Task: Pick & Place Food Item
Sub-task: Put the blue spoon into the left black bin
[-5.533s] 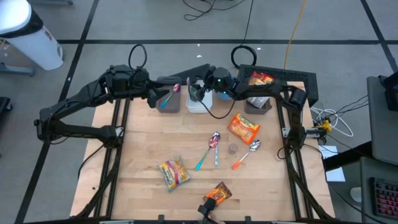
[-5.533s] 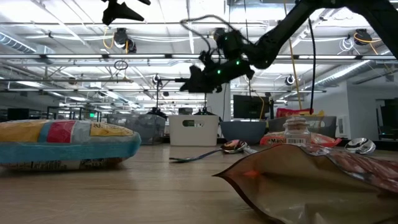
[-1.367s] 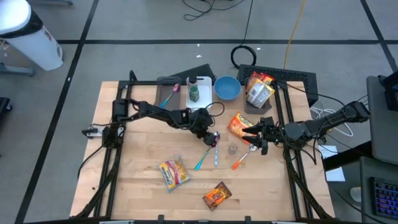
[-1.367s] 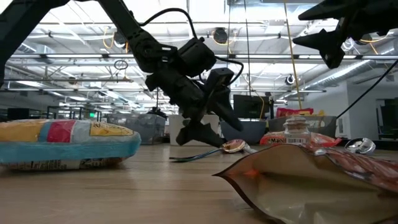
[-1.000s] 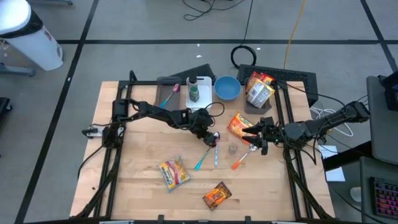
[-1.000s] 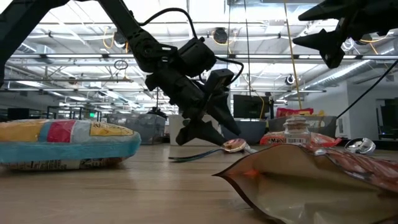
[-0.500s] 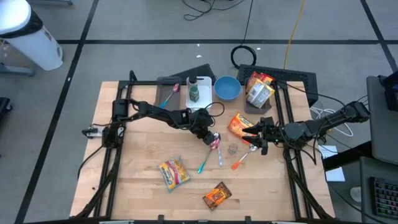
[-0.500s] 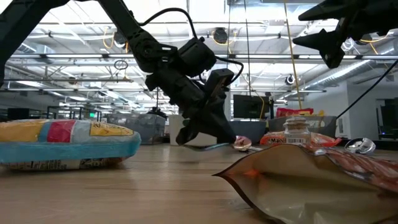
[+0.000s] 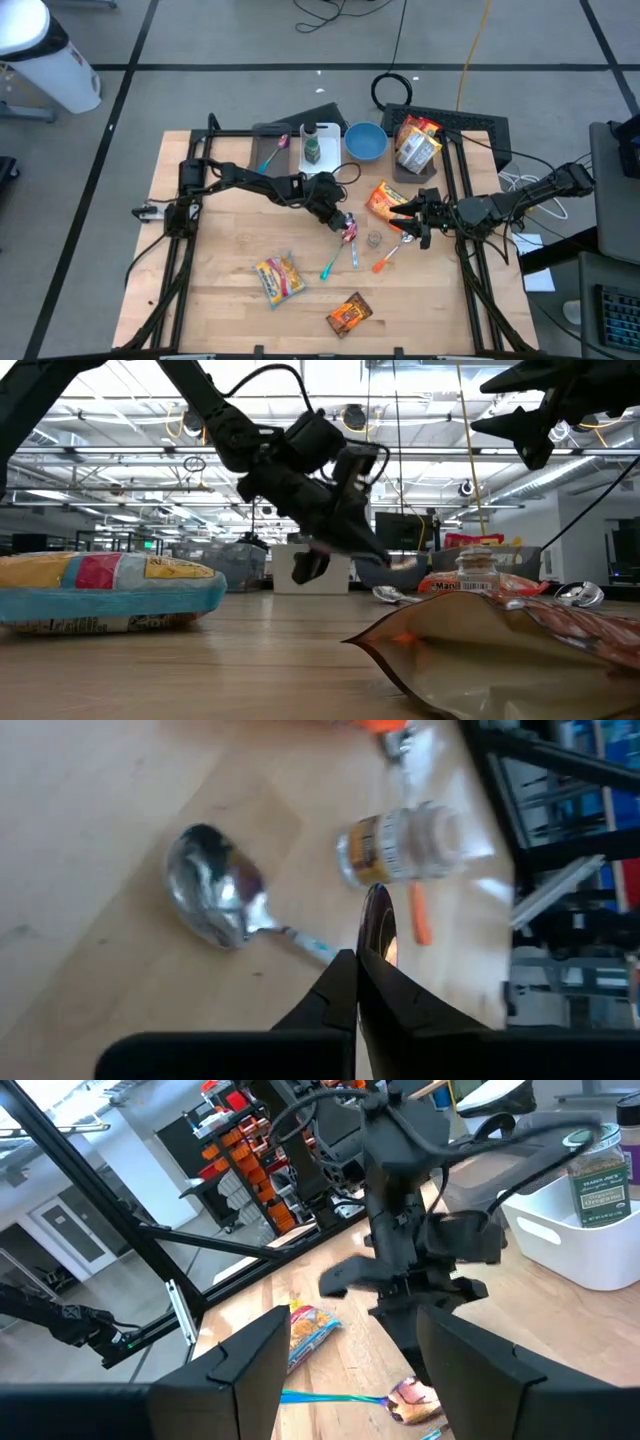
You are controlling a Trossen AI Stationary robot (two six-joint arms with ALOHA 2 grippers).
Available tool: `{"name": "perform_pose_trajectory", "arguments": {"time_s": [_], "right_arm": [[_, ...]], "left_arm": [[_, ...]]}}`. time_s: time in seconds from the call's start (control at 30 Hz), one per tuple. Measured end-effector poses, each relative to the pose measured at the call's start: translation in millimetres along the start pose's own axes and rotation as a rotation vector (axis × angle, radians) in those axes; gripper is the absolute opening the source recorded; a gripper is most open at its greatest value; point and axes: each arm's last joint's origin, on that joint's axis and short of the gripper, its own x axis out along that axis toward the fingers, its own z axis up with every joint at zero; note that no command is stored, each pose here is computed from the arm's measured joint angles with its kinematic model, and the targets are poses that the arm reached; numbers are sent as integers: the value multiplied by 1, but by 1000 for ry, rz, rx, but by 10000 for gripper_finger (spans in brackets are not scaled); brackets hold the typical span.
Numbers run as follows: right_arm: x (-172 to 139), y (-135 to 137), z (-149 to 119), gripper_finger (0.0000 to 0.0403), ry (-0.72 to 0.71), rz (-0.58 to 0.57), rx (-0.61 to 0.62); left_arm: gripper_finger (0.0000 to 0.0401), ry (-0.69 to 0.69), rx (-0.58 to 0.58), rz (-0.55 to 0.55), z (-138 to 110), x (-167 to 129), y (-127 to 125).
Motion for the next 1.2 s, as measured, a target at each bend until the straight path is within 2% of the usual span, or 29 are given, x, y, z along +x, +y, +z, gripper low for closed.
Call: {"name": "perform_pose_trajectory", "arguments": {"time_s": [0.17, 0.27, 0.4, 0.53, 0.67, 0.87, 1.03, 1.2], "right_arm": [[0, 0, 0, 212, 4, -2, -2], [0, 0, -1, 212, 7, -3, -3], [0, -1, -1, 212, 10, -5, -5], [0, -1, -2, 212, 19, -11, -9], [0, -1, -2, 212, 19, -11, -7], [0, -1, -2, 212, 22, -13, -4], [0, -2, -3, 212, 29, -18, -4], [0, -4, -5, 212, 47, -38, 0]], "left_arm": [[5, -40, 39, -57, 10, -21, -20], [4, -110, 93, -79, 20, -42, -38], [5, -264, 194, -79, 32, -84, -70], [4, -460, 326, -33, 33, -137, -108], [3, -597, 398, 82, 20, -189, -136], [3, -710, 398, 355, -17, -247, -156], [3, -747, 378, 543, -45, -268, -162], [2, -727, 389, 613, -63, -275, -162]]}}
